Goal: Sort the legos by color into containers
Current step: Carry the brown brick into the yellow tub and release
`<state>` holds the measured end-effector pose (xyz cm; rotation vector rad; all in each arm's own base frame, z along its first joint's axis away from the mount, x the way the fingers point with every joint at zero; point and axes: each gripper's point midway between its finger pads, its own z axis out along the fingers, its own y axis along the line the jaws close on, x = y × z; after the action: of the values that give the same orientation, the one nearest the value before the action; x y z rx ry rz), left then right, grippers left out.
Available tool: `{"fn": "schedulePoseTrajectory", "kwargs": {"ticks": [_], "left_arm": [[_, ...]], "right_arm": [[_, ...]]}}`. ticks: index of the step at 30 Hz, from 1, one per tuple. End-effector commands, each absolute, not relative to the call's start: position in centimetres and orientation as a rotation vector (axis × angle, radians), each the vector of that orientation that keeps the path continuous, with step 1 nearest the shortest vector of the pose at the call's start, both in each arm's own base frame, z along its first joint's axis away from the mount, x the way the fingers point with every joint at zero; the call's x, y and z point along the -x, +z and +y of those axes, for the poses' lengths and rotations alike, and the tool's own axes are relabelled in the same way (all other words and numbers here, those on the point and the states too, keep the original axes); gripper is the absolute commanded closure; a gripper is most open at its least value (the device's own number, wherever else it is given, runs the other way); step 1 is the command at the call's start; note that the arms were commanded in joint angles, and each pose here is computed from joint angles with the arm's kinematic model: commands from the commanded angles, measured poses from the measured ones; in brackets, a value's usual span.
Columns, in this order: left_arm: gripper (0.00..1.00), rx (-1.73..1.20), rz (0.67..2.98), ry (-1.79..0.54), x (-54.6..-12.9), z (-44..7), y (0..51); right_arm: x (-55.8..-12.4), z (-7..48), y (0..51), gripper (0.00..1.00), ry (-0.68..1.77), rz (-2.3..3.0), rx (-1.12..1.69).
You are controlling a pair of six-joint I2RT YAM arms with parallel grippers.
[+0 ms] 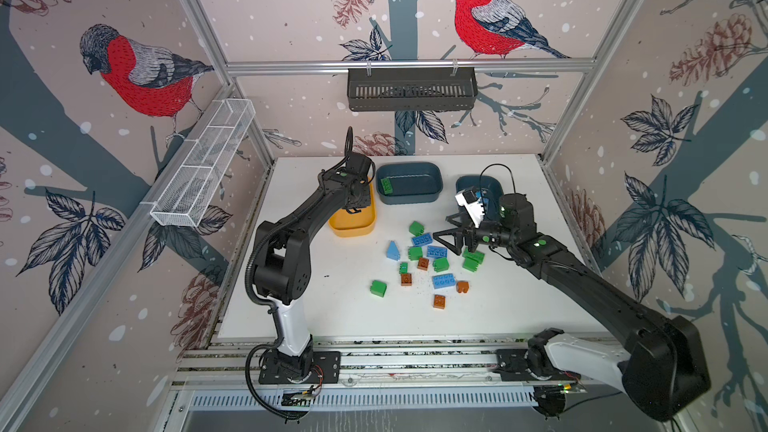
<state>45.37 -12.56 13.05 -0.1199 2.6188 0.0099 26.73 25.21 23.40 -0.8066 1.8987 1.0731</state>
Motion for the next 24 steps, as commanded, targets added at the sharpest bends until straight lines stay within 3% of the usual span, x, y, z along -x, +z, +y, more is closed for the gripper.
{"fn": "schedulePoseTrajectory", "kwargs": {"ticks": [1, 11, 14, 18, 24], "left_arm": [[0.7, 0.059, 2.638, 0.023, -46.8, -12.3, 11.7], [0.65, 0.088, 2.665, 0.045, -49.2, -10.3, 7.3], [0.56, 0.095, 2.666, 0.106, -49.5, -9.5, 6.7], [0.34, 0.098, 2.66, 0.092, -49.5, -9.5, 7.4], [0.28, 0.078, 2.675, 0.006, -46.8, -10.5, 10.3]], "right_arm": [[-27.4, 26.0, 24.5, 0.01, 1.061, 1.856, 0.807], [-27.2, 27.8, 23.6, 0.0, 1.058, 1.884, 0.849], [-27.1, 28.2, 23.5, 0.01, 1.053, 1.883, 0.86], [-27.2, 28.6, 23.0, 0.01, 1.049, 1.9, 0.869], [-27.3, 28.2, 22.6, 0.0, 1.016, 1.92, 0.875]]}}
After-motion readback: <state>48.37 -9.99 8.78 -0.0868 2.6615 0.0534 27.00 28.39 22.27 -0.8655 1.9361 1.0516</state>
